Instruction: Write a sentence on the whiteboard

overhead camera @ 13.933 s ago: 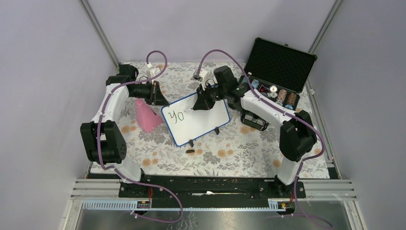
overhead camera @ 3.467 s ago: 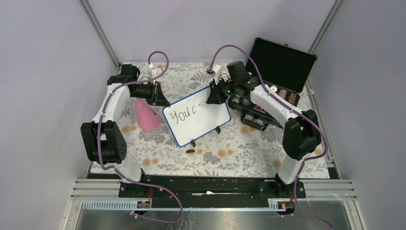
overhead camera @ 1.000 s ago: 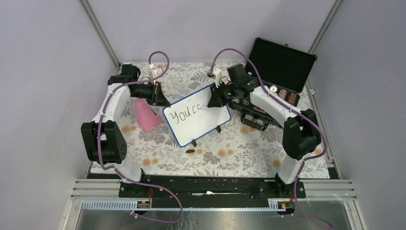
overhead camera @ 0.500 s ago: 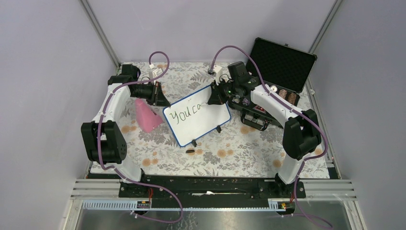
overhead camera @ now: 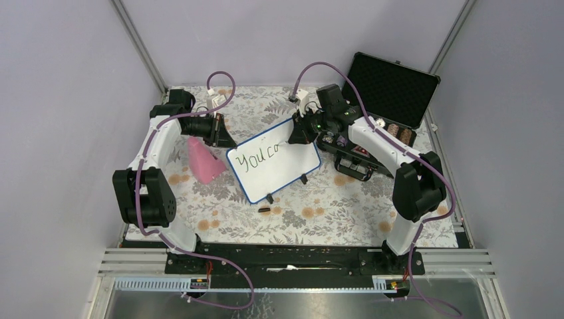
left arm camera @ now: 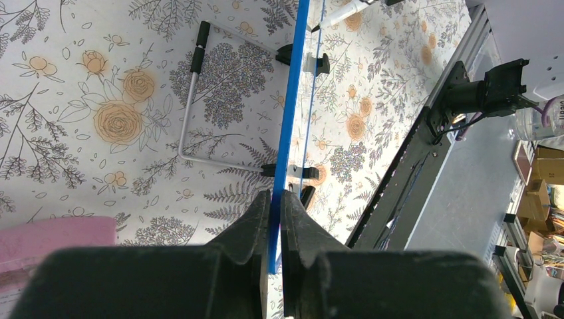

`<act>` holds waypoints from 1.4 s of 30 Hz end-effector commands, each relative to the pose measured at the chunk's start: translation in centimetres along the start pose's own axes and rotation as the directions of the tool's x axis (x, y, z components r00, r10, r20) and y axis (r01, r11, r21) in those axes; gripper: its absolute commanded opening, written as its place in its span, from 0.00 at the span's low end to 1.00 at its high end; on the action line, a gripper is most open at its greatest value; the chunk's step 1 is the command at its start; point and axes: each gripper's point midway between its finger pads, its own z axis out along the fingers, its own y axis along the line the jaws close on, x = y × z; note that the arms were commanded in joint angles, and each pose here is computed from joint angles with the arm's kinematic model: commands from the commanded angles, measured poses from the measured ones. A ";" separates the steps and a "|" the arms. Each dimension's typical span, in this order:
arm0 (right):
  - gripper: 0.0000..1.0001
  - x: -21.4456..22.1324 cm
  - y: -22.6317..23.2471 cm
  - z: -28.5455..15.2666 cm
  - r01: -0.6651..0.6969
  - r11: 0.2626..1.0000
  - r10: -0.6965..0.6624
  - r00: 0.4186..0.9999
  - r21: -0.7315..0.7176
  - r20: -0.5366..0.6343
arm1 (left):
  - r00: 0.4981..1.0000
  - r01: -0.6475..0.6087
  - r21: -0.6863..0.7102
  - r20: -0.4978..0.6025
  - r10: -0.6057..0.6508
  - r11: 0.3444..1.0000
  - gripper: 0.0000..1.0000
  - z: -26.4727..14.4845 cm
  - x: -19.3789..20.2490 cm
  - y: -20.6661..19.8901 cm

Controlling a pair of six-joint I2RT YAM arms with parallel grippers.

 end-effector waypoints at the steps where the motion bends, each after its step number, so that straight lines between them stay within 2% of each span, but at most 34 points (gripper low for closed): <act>1: 0.00 -2.8 -0.8 -0.9 0.048 0.998 -0.051 0.996 0.042 0.067 | 0.998 -0.056 -0.014 0.012 0.057 0.998 0.00 -0.2 -1.0 -0.2; 24: 0.00 0.5 -0.2 -0.2 0.027 1.000 -0.027 1.000 0.013 0.006 | 0.999 -0.053 -0.018 0.007 0.053 0.998 0.00 -0.1 -1.0 0.1; 35: 0.00 0.2 -0.2 -1.4 0.058 0.998 -0.059 0.998 0.037 0.007 | 0.998 -0.056 -0.023 0.008 0.056 0.998 0.00 -0.2 -1.0 0.0; 42: 0.00 -1.3 0.5 -2.9 0.066 0.998 -0.067 0.997 0.024 0.049 | 0.998 -0.054 -0.021 0.009 0.054 0.998 0.00 -0.2 -1.0 0.0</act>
